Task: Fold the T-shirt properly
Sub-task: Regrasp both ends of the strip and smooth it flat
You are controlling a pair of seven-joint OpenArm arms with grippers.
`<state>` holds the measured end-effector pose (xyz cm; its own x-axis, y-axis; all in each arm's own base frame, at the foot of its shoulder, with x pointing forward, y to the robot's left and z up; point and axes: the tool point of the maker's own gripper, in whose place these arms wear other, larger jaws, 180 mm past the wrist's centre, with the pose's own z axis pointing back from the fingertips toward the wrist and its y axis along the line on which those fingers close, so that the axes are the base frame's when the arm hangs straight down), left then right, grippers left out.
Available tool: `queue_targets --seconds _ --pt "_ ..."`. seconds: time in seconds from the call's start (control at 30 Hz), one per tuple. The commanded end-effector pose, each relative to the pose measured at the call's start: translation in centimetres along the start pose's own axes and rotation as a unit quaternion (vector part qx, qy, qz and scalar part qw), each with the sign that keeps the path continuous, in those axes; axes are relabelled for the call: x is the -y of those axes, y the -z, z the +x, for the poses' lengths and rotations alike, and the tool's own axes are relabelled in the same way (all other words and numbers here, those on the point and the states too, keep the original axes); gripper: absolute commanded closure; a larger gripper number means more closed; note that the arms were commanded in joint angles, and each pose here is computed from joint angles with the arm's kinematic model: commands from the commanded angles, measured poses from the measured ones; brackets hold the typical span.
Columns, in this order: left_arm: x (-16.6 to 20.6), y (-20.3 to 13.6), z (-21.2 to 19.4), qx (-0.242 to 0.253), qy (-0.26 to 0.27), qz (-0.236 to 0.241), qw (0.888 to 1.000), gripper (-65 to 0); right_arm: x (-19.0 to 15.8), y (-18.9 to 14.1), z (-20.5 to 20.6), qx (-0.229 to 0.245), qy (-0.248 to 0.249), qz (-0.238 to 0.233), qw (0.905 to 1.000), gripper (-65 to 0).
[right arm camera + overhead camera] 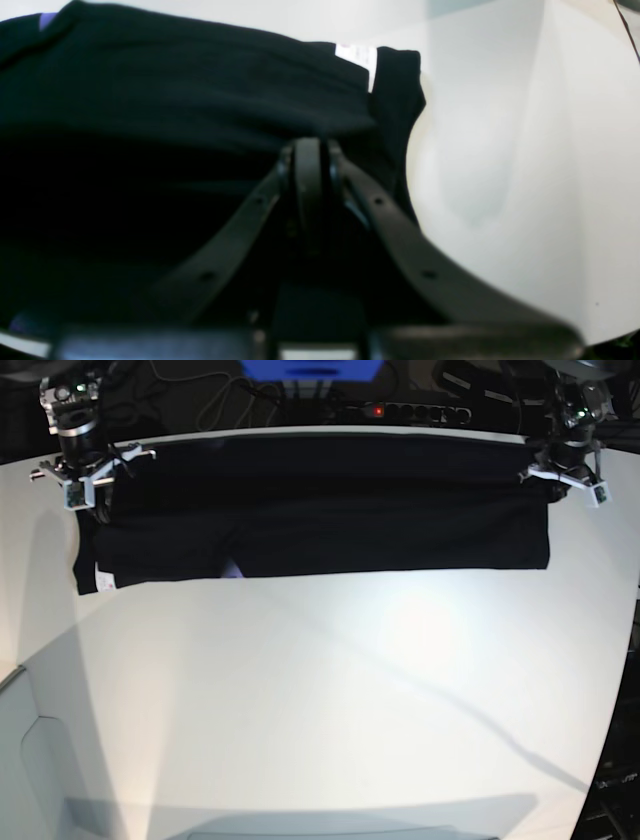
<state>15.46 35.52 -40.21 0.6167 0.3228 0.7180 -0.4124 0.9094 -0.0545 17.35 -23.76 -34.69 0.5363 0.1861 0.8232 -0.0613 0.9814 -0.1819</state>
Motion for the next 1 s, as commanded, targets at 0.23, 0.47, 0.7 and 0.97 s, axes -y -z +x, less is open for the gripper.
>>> queue_targets --seconds 0.23,0.47,0.7,0.97 --pt "-0.5 -0.2 1.3 0.019 0.012 0.004 1.0 0.0 0.0 -0.8 -0.2 0.002 -0.002 0.004 1.0 0.0" --pt "-0.4 -0.3 1.6 0.023 0.013 0.003 1.0 0.0 0.0 -0.5 -3.7 -0.04 0.02 0.007 0.999 0.0" --pt "-0.4 -0.4 1.5 0.022 0.015 0.004 1.0 0.0 -0.3 0.1 -6.6 -0.07 0.046 0.013 0.9964 0.0" --pt "-0.5 -0.5 1.3 0.018 0.014 0.004 1.0 -0.1 0.3 0.3 -6.2 -0.069 0.033 0.012 0.997 -0.6"
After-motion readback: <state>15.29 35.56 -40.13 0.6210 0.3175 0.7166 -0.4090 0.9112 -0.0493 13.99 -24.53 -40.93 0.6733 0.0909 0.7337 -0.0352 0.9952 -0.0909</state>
